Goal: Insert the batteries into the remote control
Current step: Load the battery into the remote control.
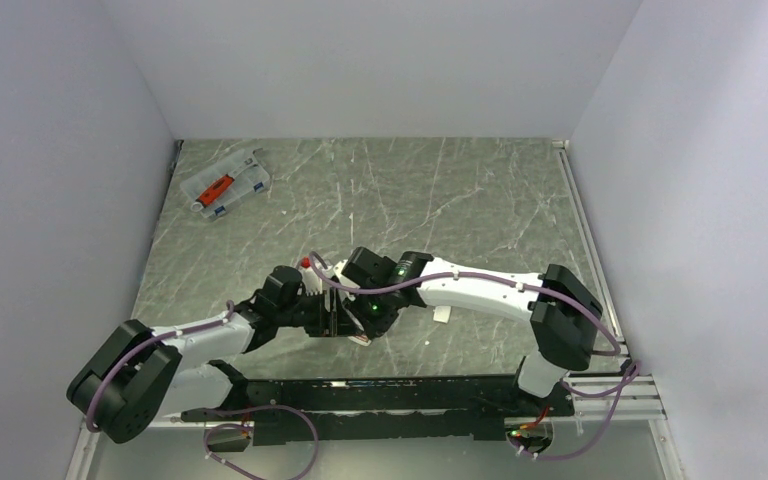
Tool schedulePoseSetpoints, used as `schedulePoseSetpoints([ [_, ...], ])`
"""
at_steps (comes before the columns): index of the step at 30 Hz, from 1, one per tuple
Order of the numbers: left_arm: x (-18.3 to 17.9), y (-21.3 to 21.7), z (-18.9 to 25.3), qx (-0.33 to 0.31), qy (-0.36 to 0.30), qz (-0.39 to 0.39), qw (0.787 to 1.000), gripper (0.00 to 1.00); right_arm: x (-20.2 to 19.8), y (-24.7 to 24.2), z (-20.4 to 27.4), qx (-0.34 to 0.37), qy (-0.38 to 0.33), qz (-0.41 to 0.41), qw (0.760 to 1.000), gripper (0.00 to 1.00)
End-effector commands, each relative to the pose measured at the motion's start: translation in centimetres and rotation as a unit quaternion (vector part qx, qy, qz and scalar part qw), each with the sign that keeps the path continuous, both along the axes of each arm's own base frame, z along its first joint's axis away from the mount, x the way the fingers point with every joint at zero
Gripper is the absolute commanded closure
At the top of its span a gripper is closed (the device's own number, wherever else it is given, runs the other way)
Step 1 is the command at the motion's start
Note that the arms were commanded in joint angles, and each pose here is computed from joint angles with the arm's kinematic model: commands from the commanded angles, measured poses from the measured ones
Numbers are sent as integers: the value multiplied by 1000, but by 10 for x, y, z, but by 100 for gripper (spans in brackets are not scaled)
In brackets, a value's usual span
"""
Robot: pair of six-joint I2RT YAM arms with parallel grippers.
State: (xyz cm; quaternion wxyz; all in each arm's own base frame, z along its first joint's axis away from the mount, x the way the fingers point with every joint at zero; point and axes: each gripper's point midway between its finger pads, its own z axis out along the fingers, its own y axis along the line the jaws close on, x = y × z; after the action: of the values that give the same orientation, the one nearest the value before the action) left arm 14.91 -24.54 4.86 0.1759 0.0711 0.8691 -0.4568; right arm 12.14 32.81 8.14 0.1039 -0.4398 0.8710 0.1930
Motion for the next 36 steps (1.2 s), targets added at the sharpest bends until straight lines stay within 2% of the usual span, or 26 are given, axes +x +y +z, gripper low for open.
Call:
schedulePoseSetpoints([
  [1,7,-6,9,-14,-21,-3,1000,36,-1,21,26,63,-11,16,998,100],
  [6,7,-5,10,-13,-21,0,1000,36,-1,20,26,65,-11,15,998,100],
  [9,8,-4,11,-11,-23,5,1000,31,0,19,21,57,-11,12,998,100],
  [16,15,4,13,7,-37,34,999,28,3,11,3,34,-17,1,999,100],
  [36,19,0,1,7,-21,20,1000,50,19,7,-25,9,-17,-15,1000,100],
])
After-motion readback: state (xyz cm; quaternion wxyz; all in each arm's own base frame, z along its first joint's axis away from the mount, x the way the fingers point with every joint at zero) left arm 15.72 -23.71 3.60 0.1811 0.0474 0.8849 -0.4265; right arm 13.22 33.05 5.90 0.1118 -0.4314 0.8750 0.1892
